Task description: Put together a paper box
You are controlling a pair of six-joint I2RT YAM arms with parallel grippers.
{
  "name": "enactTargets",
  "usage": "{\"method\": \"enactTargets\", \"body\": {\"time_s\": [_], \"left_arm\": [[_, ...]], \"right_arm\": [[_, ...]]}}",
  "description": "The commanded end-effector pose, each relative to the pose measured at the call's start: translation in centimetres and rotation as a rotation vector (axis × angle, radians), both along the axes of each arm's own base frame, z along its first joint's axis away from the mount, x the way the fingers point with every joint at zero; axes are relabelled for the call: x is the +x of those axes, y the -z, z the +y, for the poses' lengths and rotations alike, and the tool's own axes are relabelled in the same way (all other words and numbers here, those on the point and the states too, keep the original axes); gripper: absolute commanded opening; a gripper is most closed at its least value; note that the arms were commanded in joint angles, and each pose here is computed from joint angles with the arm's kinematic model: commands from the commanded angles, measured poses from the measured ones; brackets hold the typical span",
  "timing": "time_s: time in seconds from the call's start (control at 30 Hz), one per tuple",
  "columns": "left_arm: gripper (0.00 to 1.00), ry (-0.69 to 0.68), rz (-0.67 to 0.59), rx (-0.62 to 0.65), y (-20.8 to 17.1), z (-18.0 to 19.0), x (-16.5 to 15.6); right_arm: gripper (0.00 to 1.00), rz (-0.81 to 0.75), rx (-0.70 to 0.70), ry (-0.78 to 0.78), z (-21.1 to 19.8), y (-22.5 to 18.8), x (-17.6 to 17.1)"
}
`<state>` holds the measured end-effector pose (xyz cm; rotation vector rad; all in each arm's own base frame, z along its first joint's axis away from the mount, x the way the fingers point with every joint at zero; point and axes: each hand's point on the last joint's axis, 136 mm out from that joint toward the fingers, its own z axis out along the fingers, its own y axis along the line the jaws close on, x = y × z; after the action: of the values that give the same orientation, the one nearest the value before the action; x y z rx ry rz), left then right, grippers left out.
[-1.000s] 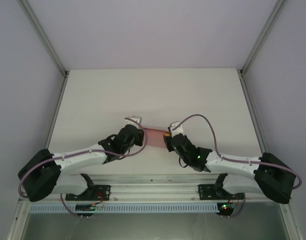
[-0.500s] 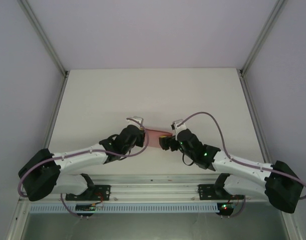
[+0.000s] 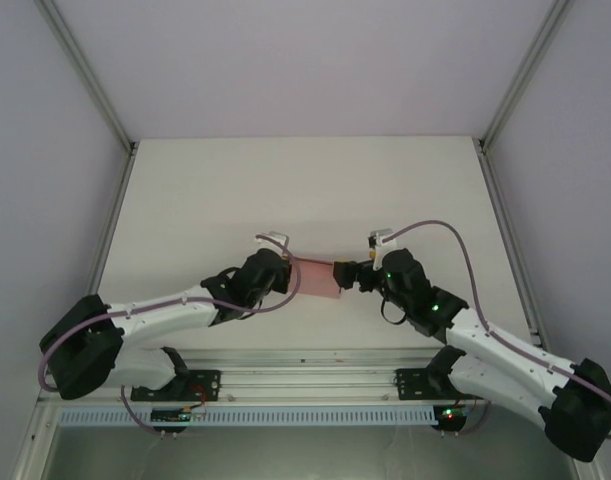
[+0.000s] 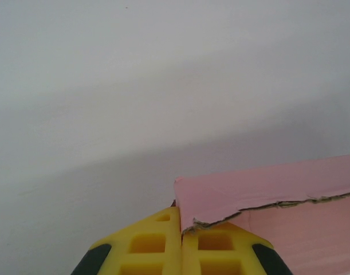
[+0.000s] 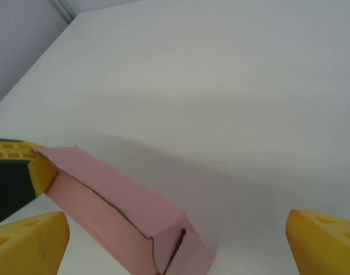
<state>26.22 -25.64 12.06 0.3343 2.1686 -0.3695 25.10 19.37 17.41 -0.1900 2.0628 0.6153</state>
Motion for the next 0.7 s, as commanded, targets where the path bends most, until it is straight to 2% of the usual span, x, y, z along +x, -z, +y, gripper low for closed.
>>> {"method": "enactTargets", "body": {"time_s": [0.0,0.1,0.27,0.4,0.53,0.6,0.67], "left_arm": [[0.0,0.061,0.167,0.182,5.5,1.9,-3.1],[0.01,0.058,0.16,0.175,5.2,2.0,-3.1],[0.07,0.074,0.141,0.175,4.6,2.1,-3.2],[0.1,0.1,0.117,0.162,3.6,1.9,-3.3],[0.16,0.106,0.092,0.162,2.8,1.8,-3.1],[0.21,0.124,0.1,0.16,2.6,1.4,-3.1],[0.21,0.134,0.101,0.152,2.1,1.1,-3.2]], "right_arm": [[0.99,0.02,0.084,-0.01,0.4,-1.8,0.5],[0.99,0.046,0.123,-0.024,1.3,-2.2,1.1],[0.96,0.158,0.037,0.012,1.1,0.8,1.8],[0.88,0.219,0.026,0.052,0.6,3.0,1.7],[0.78,0.268,0.017,0.109,-0.3,5.2,1.4],[0.76,0.308,0.023,0.116,-0.4,6.5,0.7],[0.7,0.33,0.016,0.121,-0.8,7.7,0.0]]}}
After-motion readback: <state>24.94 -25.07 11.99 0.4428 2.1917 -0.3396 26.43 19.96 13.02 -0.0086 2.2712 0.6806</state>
